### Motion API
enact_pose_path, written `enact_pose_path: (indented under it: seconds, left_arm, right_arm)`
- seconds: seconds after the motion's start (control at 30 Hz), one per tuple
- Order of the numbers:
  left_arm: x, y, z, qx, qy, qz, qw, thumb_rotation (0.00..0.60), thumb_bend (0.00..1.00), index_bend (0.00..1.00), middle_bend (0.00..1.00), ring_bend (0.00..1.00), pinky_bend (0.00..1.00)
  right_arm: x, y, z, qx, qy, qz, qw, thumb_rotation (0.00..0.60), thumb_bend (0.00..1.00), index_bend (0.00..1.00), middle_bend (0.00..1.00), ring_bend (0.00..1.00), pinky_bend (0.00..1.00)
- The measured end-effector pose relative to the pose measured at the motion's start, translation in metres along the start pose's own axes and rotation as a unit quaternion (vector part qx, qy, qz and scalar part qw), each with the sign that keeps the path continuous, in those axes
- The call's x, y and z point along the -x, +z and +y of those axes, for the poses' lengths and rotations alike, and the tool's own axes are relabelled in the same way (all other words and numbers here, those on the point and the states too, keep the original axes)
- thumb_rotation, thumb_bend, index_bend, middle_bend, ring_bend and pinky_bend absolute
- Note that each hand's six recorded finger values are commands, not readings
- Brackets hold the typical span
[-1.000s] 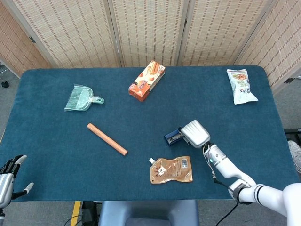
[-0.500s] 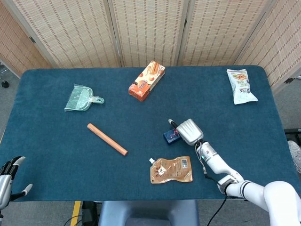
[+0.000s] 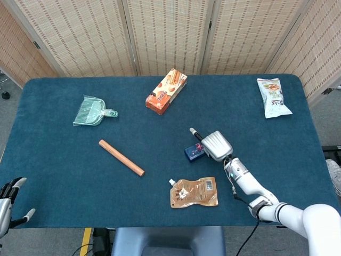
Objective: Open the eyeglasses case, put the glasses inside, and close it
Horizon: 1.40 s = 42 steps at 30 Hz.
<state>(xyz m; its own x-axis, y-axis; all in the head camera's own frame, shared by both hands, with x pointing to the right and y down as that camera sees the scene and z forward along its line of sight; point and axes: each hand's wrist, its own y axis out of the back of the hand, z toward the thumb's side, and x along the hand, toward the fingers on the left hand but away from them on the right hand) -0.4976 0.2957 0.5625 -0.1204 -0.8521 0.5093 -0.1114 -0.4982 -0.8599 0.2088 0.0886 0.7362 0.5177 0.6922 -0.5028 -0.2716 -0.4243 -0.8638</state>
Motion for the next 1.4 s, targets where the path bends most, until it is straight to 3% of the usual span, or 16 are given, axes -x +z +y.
enact_pose_path:
  seconds: [0.23,0.57,0.73,0.9,1.07,1.13,1.2,1.27,1.3,1.4]
  left_arm:
    - [-0.001,0.004,0.0,-0.001,0.0,-0.005,1.0,0.6,0.24,0.16,0.16,0.16,0.29]
    - [0.0,0.006,0.001,-0.002,-0.001,-0.006,1.0,0.6,0.24,0.16,0.16,0.16,0.29]
    - [0.001,0.006,0.001,-0.003,-0.002,-0.004,1.0,0.6,0.24,0.16,0.16,0.16,0.29]
    - [0.002,0.004,0.001,-0.003,-0.004,0.0,1.0,0.6,0.24,0.16,0.16,0.16,0.29]
    - [0.001,0.004,0.0,-0.002,-0.005,-0.002,1.0,0.6,0.24,0.16,0.16,0.16,0.29]
    - [0.001,0.005,0.0,-0.002,-0.004,-0.004,1.0,0.6,0.24,0.16,0.16,0.16,0.29]
    - [0.0,0.006,0.001,-0.002,-0.003,-0.005,1.0,0.6,0.24,0.16,0.16,0.16,0.29]
    - [-0.001,0.007,0.001,-0.002,-0.003,-0.006,1.0,0.6,0.24,0.16,0.16,0.16,0.29]
    - [-0.001,0.007,0.001,-0.002,-0.002,-0.006,1.0,0.6,0.24,0.16,0.16,0.16,0.29]
    - [-0.003,0.008,0.003,-0.001,0.001,-0.008,1.0,0.6,0.24,0.16,0.16,0.16,0.29]
  right_arm:
    - [-0.014,-0.004,0.014,0.005,0.005,0.012,0.9999,0.6,0.26,0.01,0.97,1.0,1.0]
    - [-0.006,-0.006,-0.003,-0.014,0.069,0.009,0.9975,0.6,0.23,0.02,0.97,1.0,1.0]
    - [0.007,-0.005,-0.01,-0.022,0.087,0.002,0.996,0.6,0.26,0.2,0.97,1.0,1.0]
    - [0.016,-0.003,-0.011,-0.019,0.092,-0.003,0.9956,0.6,0.37,0.47,0.98,1.0,1.0]
    - [0.015,-0.005,-0.009,-0.011,0.086,-0.006,0.9962,0.6,0.41,0.54,0.98,1.0,1.0]
    - [0.015,-0.005,-0.008,-0.011,0.085,-0.005,0.9963,0.6,0.39,0.49,0.98,1.0,1.0]
    - [0.013,-0.005,-0.007,-0.01,0.083,-0.003,0.9965,0.6,0.35,0.32,0.98,1.0,1.0]
    - [0.012,-0.005,-0.005,-0.006,0.08,-0.002,0.9968,0.6,0.3,0.09,0.96,1.0,1.0]
    - [0.01,-0.004,-0.004,-0.003,0.078,-0.002,0.997,0.6,0.29,0.03,0.95,1.0,1.0]
    - [0.004,-0.006,0.001,0.007,0.067,-0.004,0.9977,0.6,0.28,0.0,0.93,1.0,1.0]
